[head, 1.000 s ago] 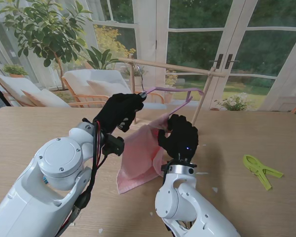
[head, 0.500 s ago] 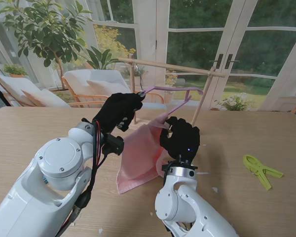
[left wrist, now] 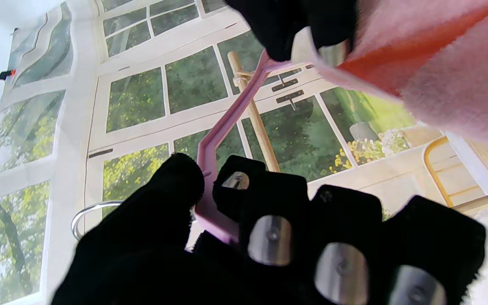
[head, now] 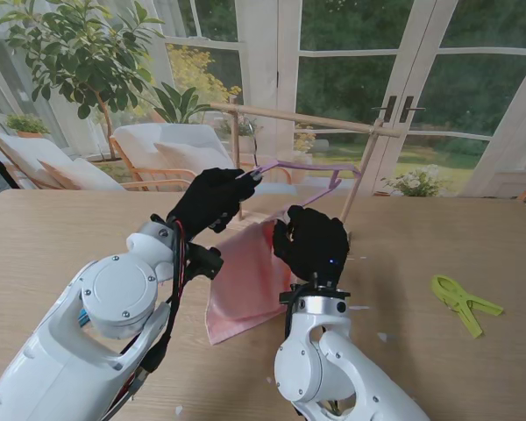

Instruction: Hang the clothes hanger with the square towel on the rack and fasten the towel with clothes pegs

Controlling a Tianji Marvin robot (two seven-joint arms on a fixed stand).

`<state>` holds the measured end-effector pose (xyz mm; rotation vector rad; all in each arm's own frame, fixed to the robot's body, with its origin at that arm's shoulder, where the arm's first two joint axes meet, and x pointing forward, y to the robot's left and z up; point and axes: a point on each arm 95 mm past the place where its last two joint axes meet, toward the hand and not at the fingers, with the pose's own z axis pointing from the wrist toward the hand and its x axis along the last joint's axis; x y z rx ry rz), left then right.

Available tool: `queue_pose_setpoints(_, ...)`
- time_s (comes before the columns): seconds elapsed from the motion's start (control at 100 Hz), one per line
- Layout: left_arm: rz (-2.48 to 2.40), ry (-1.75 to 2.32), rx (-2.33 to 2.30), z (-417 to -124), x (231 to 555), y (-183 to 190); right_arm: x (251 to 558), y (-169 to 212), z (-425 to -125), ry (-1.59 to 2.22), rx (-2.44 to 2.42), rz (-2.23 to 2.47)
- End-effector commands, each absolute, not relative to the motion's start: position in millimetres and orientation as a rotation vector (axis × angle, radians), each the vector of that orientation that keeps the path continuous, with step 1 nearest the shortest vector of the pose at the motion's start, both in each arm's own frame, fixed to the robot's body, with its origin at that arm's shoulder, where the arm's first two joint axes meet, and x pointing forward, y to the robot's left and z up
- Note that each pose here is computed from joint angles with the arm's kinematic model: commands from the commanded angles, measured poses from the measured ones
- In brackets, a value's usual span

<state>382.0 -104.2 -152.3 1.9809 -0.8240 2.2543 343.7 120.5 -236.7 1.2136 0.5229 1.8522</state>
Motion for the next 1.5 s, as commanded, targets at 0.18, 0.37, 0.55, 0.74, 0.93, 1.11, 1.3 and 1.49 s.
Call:
queue_pose_setpoints(0.18, 2.238, -0.92, 1.957, -165, 379, -103, 348, 122, -213, 0.495, 1.343, 1.901)
queue_pose_setpoints(0.37, 2.251, -0.947, 1.918, -166, 380, -92, 352, 107, -205, 0.452, 1.463, 1.876)
queue_pose_setpoints(0.55, 2.262, -0.926, 1.894, -164, 382, -81, 354, 93, -207, 0.42, 1.547, 1.838)
queue_pose_setpoints(0.74, 2.248, -0.909, 1.87, -161, 382, -73, 356, 82, -213, 0.389, 1.595, 1.793)
queue_pose_setpoints(0.93, 2.232, -0.932, 1.825, -157, 382, -66, 359, 71, -217, 0.345, 1.62, 1.754)
queue_pose_setpoints(1.11, 2.211, -0.976, 1.791, -153, 383, -59, 359, 63, -221, 0.304, 1.647, 1.73)
queue_pose_setpoints(1.3, 2.191, -0.951, 1.789, -149, 383, -57, 357, 59, -227, 0.287, 1.657, 1.731)
queue_pose_setpoints(1.49, 2.168, -0.907, 1.796, -144, 383, -55, 356, 56, -233, 0.317, 1.657, 1.728)
